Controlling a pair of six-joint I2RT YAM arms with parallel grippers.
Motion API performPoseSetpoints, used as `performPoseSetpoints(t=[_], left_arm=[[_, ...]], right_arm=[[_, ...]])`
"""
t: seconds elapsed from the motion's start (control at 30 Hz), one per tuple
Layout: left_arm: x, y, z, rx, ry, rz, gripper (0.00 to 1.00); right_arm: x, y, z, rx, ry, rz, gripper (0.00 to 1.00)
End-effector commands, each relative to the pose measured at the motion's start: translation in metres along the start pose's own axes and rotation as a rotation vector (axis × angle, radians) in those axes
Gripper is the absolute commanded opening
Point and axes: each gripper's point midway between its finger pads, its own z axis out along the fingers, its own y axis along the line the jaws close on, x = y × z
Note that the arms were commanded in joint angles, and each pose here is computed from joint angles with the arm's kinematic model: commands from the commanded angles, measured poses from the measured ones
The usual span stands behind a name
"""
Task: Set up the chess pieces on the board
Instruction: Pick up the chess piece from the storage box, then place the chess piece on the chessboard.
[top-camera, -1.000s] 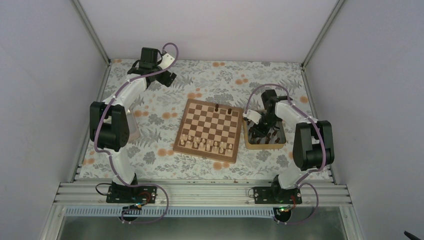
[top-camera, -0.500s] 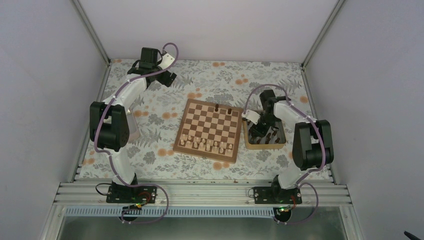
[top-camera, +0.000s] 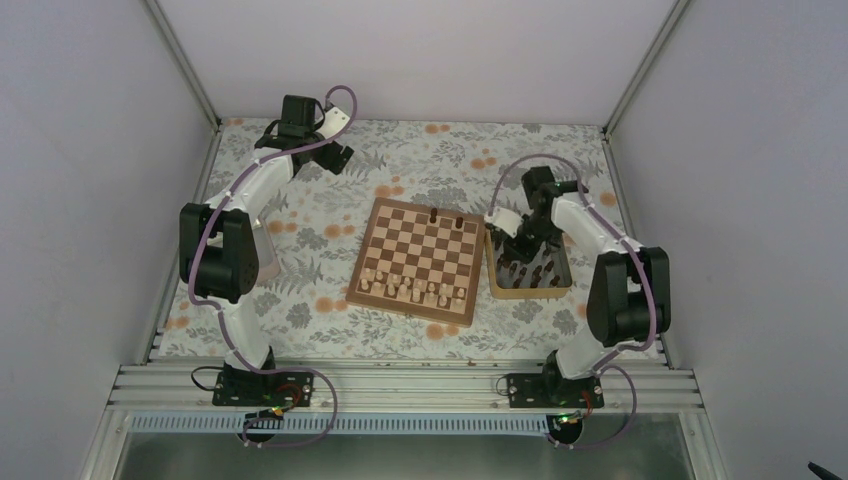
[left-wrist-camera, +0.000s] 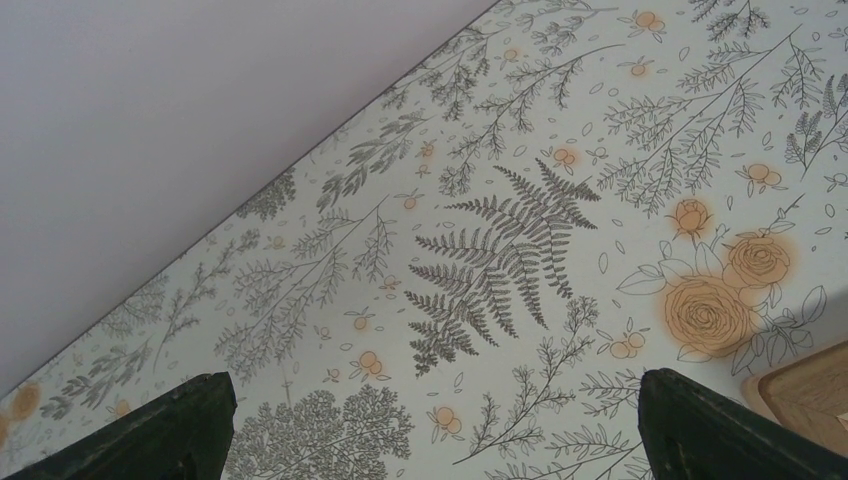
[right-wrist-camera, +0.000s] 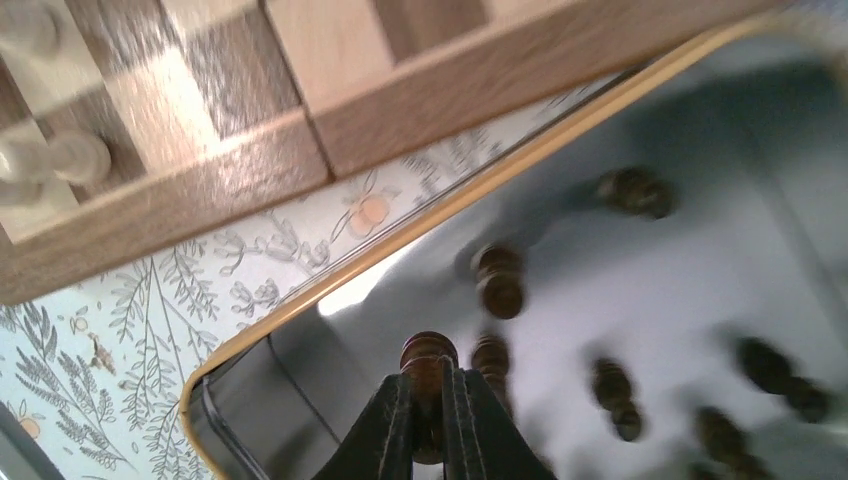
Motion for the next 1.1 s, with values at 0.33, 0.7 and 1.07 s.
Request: performPoseSetpoints(t=[0.33, 0.7, 1.07], left_arm=[[-0.015, 0.0, -0.008, 0.01, -0.029, -0.001, 1.0], [-0.018, 0.007, -0.016, -0.024, -0.037, 0.005, 1.0], [-0.02, 0.004, -0.023, -0.017, -0.055, 0.009, 1.0]], right_arm=[[-0.13, -0.064, -0.1, 0.189, -0.168, -0.221, 0.04], [-0.27, -0.048, -0.058, 0.24, -0.224, -0.514, 0.04], [-0.304, -0.005, 0.01, 0.202, -0.177, -0.659, 0.04]])
